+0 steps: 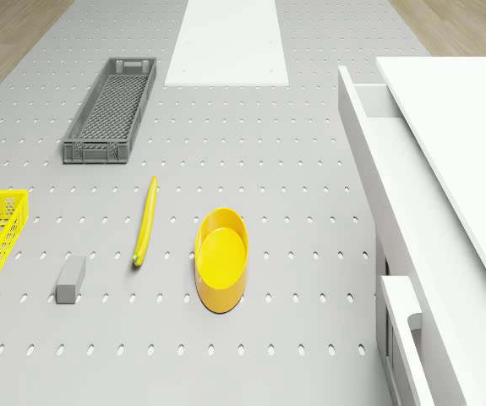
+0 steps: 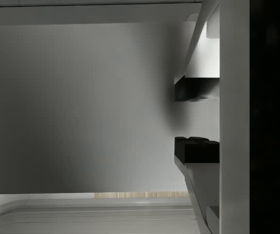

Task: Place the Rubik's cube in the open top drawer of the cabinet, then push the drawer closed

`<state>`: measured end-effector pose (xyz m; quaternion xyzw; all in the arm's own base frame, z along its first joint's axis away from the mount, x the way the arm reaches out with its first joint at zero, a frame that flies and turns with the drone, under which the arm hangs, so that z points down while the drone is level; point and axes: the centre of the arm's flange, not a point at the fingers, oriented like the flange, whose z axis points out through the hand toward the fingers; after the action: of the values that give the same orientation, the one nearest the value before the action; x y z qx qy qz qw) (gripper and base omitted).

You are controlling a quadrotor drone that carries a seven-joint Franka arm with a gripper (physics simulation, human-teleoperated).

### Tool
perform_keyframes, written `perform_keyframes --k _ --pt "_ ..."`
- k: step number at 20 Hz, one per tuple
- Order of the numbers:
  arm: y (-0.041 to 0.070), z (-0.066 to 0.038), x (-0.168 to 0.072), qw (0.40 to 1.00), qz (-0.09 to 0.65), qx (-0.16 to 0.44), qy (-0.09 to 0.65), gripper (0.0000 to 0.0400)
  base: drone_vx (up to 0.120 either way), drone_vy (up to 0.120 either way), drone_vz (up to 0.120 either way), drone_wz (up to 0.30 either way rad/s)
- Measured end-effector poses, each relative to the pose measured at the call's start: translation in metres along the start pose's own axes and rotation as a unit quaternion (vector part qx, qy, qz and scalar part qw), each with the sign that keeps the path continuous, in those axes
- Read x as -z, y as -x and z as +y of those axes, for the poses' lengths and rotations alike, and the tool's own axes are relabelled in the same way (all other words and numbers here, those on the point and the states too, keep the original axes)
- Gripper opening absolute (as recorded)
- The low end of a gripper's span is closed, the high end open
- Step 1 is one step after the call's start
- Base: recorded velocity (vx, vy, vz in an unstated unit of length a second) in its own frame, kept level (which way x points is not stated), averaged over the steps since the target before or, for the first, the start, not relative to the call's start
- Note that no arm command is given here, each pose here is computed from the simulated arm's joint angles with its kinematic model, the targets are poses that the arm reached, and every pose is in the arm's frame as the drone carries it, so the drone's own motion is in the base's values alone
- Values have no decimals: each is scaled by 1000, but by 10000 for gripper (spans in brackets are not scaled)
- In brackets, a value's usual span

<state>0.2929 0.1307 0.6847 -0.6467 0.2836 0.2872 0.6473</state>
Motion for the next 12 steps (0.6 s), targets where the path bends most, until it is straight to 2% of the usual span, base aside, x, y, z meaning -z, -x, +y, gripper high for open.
perform_keyframes --k 1,5,6,7,12 --pt "13 3 -3 1000 -1 -5 0 106 0 -120 0 0" --pt "2 -3 -19 1000 0 9 0 105 0 -110 0 0" --pt "-10 -6 -25 1000 1 25 -1 100 0 40 0 0" --pt "-14 -6 -31 1000 1 27 -1 101 0 120 0 0" --pt "-21 -3 -49 1000 1 25 0 104 0 120 0 0"
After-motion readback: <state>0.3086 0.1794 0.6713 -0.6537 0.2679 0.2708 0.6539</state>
